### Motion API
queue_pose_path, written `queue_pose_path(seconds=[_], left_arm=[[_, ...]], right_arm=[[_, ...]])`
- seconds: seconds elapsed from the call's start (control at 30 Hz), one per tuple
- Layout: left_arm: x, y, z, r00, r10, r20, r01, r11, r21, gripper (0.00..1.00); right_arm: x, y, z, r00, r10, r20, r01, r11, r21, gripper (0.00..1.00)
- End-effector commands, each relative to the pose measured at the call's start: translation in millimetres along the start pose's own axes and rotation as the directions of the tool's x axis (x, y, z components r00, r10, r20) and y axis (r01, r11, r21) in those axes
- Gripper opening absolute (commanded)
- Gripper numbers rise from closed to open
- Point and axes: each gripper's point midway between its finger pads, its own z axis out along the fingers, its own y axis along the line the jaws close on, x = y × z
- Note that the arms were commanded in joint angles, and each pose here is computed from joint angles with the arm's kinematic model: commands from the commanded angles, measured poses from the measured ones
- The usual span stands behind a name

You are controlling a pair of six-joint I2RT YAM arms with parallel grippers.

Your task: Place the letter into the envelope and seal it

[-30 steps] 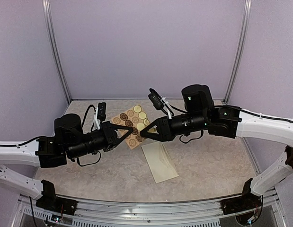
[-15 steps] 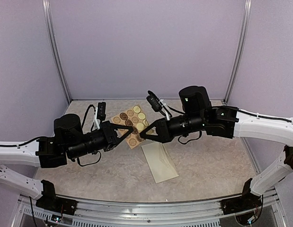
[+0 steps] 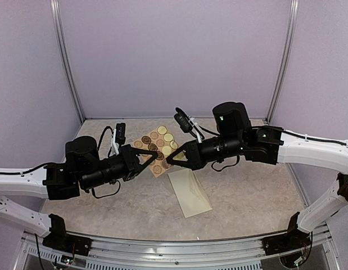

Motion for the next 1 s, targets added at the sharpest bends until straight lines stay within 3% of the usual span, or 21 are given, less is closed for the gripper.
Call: queue_pose_path(seconds=[0.0, 0.97], left_arm=[[1.1, 13.6, 0.5, 1.000, -0.009, 0.009, 0.009, 0.998, -0.057, 0.00], [4.4, 19.7, 8.0, 1.000, -0.015, -0.005, 0.014, 0.995, -0.096, 0.00]], right_arm=[[-11.6, 12.7, -4.4, 0.999, -0.022, 0.034, 0.023, 0.999, -0.033, 0.00], [-12.3, 20.0, -6.1, 0.998, -0.033, 0.044, 0.036, 0.997, -0.074, 0.00]])
